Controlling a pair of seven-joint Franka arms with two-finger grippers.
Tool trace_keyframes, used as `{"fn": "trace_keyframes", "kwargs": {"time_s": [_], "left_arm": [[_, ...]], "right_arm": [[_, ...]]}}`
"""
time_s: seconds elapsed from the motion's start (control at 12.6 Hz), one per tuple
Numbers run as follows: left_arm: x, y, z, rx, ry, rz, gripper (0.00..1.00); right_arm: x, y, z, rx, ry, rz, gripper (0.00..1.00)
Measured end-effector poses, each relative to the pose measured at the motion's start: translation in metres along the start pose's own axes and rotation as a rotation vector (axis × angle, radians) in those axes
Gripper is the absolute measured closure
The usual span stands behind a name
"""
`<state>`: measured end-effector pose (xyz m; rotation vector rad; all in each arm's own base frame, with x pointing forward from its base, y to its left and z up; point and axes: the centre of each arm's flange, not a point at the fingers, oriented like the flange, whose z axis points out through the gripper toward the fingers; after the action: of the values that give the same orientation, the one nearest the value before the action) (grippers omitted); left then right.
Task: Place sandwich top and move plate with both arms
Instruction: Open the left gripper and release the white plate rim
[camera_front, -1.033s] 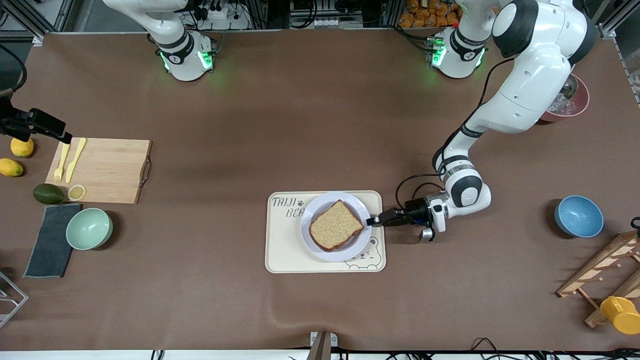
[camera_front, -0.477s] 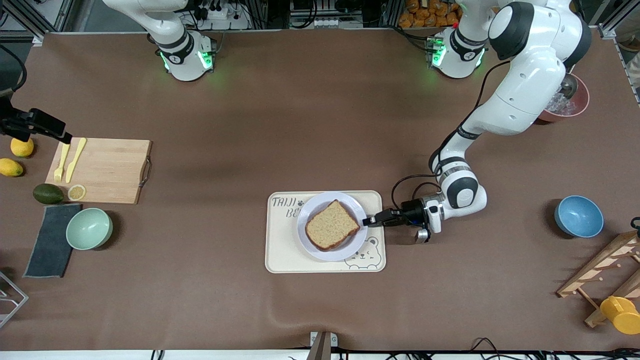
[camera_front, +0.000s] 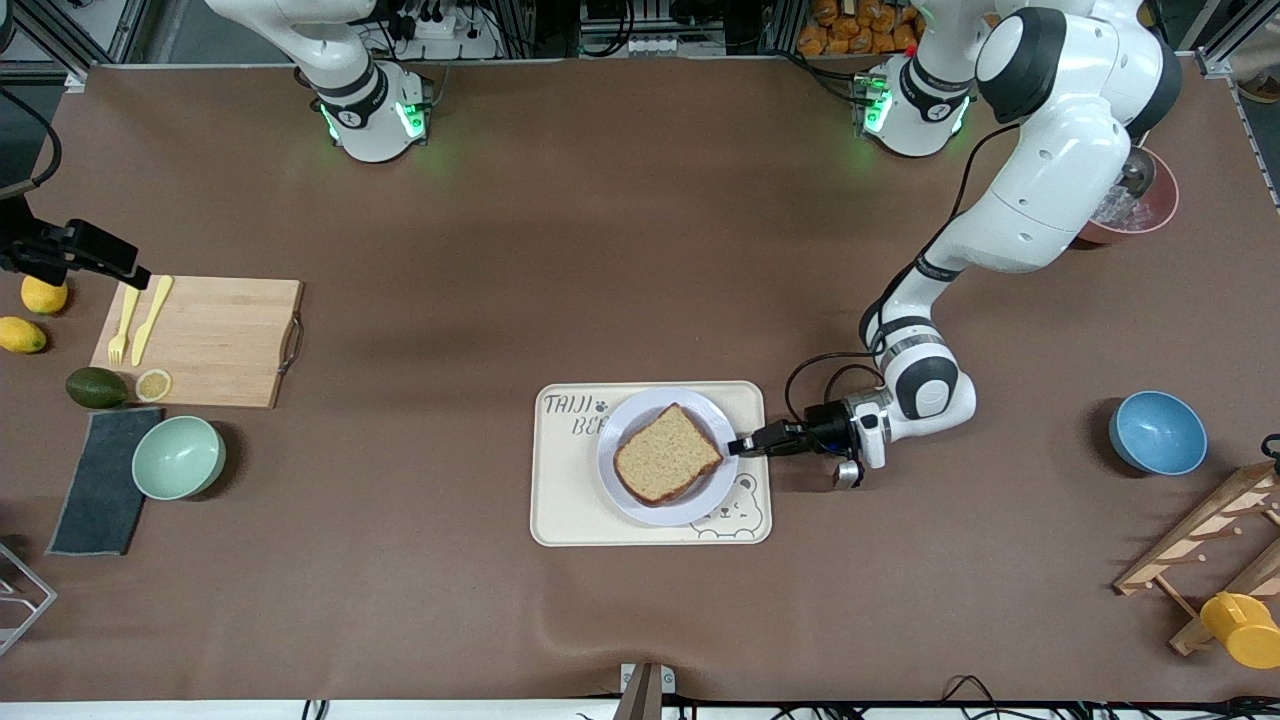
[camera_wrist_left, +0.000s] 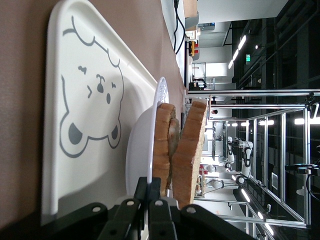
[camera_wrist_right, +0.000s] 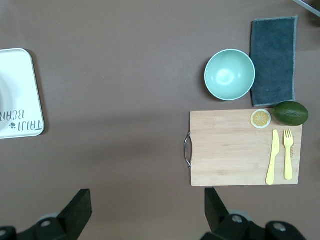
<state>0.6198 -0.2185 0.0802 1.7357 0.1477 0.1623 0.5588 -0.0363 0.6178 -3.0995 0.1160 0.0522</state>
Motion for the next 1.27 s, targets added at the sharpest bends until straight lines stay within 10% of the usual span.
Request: {"fn": "trace_keyframes", "kwargs": {"time_s": [0.56,1.27], "left_arm": [[-0.001,0.0,0.004,0.01,-0.01,0.004,0.94],[0.007,0.024,0.008,-0.036,-0.035,0.021,0.01]], "right_arm": [[0.001,0.001,0.003,-0.003,-0.005,0.001,0.0],[0.001,0.001,0.003,-0.01,-0.007,0.0,0.0]]}}
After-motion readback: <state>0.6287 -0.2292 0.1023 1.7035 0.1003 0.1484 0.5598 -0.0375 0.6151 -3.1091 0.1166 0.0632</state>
